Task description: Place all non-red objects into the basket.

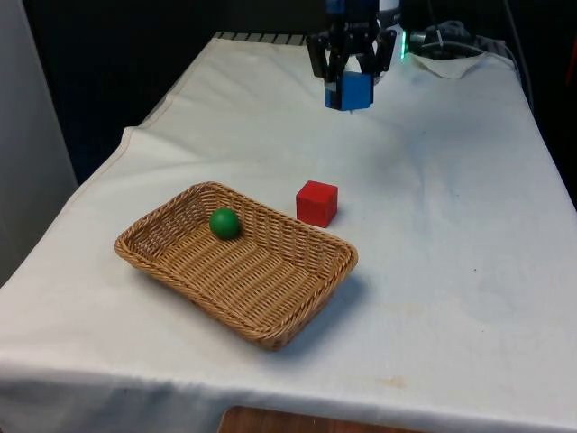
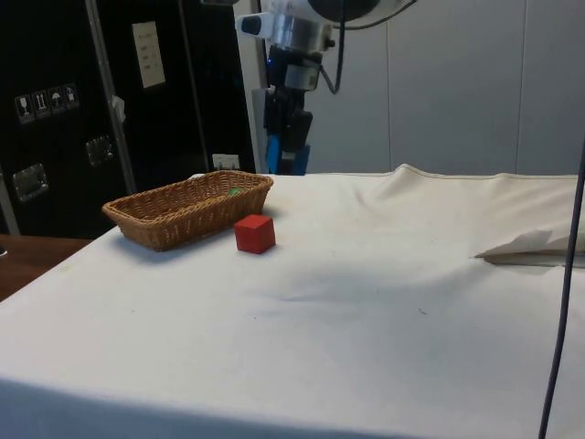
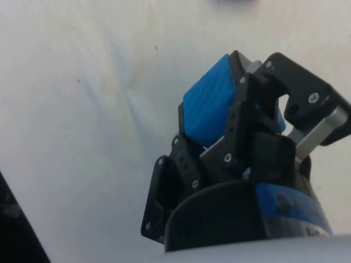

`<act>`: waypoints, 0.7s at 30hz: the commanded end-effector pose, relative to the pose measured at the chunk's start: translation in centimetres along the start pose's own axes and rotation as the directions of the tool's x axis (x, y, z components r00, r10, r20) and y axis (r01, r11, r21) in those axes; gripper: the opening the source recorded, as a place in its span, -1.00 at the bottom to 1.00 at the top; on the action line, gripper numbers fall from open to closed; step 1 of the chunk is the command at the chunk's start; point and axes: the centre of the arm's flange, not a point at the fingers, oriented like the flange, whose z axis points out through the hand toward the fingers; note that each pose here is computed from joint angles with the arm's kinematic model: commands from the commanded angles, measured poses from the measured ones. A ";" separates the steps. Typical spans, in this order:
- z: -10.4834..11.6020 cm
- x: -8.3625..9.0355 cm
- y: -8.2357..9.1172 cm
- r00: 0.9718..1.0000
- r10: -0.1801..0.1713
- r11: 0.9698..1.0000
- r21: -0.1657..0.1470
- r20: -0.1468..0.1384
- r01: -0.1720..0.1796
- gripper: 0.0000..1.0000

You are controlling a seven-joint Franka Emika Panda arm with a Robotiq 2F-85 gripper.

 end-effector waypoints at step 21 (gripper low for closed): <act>0.5 5.3 3.4 0.997 0.048 0.999 0.018 -0.058 -0.047 -0.96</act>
